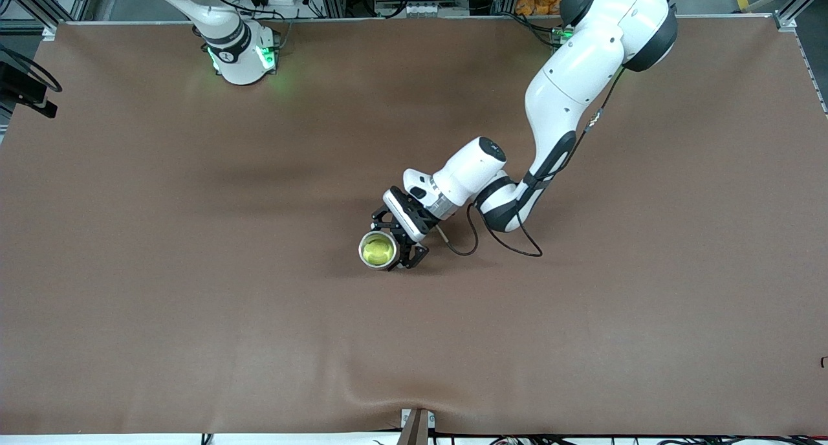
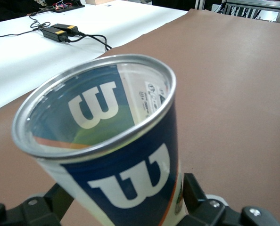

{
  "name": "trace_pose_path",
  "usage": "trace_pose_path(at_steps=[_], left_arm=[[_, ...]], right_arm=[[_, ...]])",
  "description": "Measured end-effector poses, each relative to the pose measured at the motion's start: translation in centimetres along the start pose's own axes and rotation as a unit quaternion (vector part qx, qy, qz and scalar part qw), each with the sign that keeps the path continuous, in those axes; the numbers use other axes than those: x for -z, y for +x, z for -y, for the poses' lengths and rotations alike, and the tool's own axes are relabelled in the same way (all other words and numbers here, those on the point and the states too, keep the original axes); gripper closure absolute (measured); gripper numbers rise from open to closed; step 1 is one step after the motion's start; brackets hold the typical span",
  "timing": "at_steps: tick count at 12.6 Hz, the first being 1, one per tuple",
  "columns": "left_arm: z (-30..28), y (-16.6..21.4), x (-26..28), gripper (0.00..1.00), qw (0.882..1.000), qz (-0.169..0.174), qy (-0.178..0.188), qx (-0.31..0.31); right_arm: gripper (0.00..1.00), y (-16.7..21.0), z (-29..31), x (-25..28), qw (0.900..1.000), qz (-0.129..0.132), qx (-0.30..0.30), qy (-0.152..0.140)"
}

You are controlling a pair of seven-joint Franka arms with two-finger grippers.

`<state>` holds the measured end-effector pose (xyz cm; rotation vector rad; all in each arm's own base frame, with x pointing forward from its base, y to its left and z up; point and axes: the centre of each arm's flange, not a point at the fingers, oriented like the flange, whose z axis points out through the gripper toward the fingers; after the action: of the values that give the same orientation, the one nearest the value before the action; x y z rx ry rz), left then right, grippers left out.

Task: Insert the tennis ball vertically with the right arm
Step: 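Lower the can upright onto the table with the left gripper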

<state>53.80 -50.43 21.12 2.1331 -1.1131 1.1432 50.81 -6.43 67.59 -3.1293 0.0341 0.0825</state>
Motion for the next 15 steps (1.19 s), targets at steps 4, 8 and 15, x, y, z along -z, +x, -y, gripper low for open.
trace_pose_path(at_steps=[4, 8, 15], left_arm=[[-0.7, 0.3, -0.1, 0.0, 1.0, -0.002, -0.006, 0.001], [-1.0, 0.2, -0.1, 0.0, 1.0, -0.002, -0.009, 0.001], [-1.6, -0.8, -0.2, 0.0, 1.0, 0.008, -0.015, 0.0]], right_arm=[[0.0, 0.0, -0.1, 0.0, 1.0, 0.0, -0.001, 0.0], [0.0, 0.0, -0.1, 0.0, 1.0, 0.0, -0.001, 0.0], [0.0, 0.0, 0.0, -0.1, 1.0, 0.003, 0.001, 0.0]])
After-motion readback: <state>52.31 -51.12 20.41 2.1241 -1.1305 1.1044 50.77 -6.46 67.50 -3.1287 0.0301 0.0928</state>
